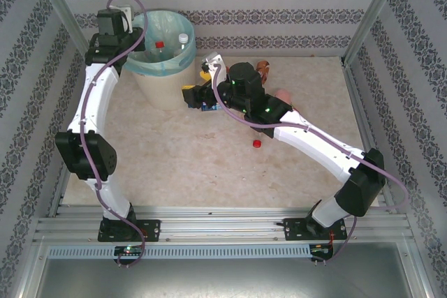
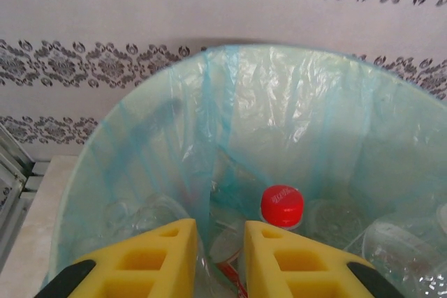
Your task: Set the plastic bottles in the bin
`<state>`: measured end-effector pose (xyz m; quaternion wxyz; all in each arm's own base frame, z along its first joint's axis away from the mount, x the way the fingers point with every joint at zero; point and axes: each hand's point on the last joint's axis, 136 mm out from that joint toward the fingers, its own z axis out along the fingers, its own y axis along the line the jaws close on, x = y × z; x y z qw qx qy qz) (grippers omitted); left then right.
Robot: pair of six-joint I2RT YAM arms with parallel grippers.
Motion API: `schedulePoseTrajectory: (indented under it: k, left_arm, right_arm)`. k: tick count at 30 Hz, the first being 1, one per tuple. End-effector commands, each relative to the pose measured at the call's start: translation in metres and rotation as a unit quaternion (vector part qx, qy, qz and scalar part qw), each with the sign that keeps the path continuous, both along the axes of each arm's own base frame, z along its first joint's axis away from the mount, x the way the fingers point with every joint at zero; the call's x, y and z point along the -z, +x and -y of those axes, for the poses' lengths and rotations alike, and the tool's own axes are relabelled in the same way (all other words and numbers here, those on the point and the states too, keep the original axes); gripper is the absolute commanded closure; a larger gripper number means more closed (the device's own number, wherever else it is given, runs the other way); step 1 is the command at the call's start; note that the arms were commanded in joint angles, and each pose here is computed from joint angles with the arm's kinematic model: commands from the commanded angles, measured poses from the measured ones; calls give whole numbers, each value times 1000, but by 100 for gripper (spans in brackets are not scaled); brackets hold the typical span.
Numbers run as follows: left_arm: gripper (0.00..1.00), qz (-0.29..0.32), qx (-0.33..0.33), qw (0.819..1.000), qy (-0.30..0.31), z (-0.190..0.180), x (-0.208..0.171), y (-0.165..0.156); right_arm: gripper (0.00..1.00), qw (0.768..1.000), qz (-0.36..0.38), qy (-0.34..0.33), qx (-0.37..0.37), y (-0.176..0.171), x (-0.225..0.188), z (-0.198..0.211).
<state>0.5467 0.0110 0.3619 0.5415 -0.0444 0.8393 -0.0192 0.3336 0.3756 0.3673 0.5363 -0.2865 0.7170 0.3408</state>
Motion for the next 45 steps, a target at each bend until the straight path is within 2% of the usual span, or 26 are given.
schedulePoseTrajectory:
  k: [1,5,12,23,27,29,31,34,37,39,41,45]
  left_arm:
    - [76,-12,-28,1000,-3,-23,-3,3]
    - [80,-64,-24,997,-37,-29,21,9]
    - [89,-152,7,985,-85,-16,66,15]
    - [96,-203,15,974,-99,-11,109,16]
    - [92,-211,17,973,-93,-11,115,15]
    - [85,-194,25,976,-97,-9,101,17]
    - [77,-157,31,981,-105,-6,73,19]
    - [64,-73,41,989,-119,0,7,18]
    - [56,4,53,991,-123,8,-57,4]
    - [51,45,66,989,-122,18,-95,-14]
    - [50,69,84,988,-114,31,-120,-34]
    - [50,80,135,983,-91,74,-134,-74]
  right_arm:
    - [20,1000,-8,5,-16,-9,1,-7]
    - [20,1000,-9,1,-13,-10,3,-4]
    - [21,1000,-11,-1,-13,-11,4,-4]
    - [21,1000,-13,-8,-8,-13,10,-1]
    - [20,1000,-9,-13,1,-11,9,4]
    - [19,1000,-9,-13,12,-8,5,9]
    - [18,999,-19,-12,32,-1,0,17]
    - [16,995,-47,-24,80,14,-2,39]
    - [13,988,-70,-45,133,25,3,71]
    - [11,978,-81,-56,183,32,11,106]
    - [10,966,-92,-65,233,40,22,147]
    - [8,930,-138,-104,323,57,64,234]
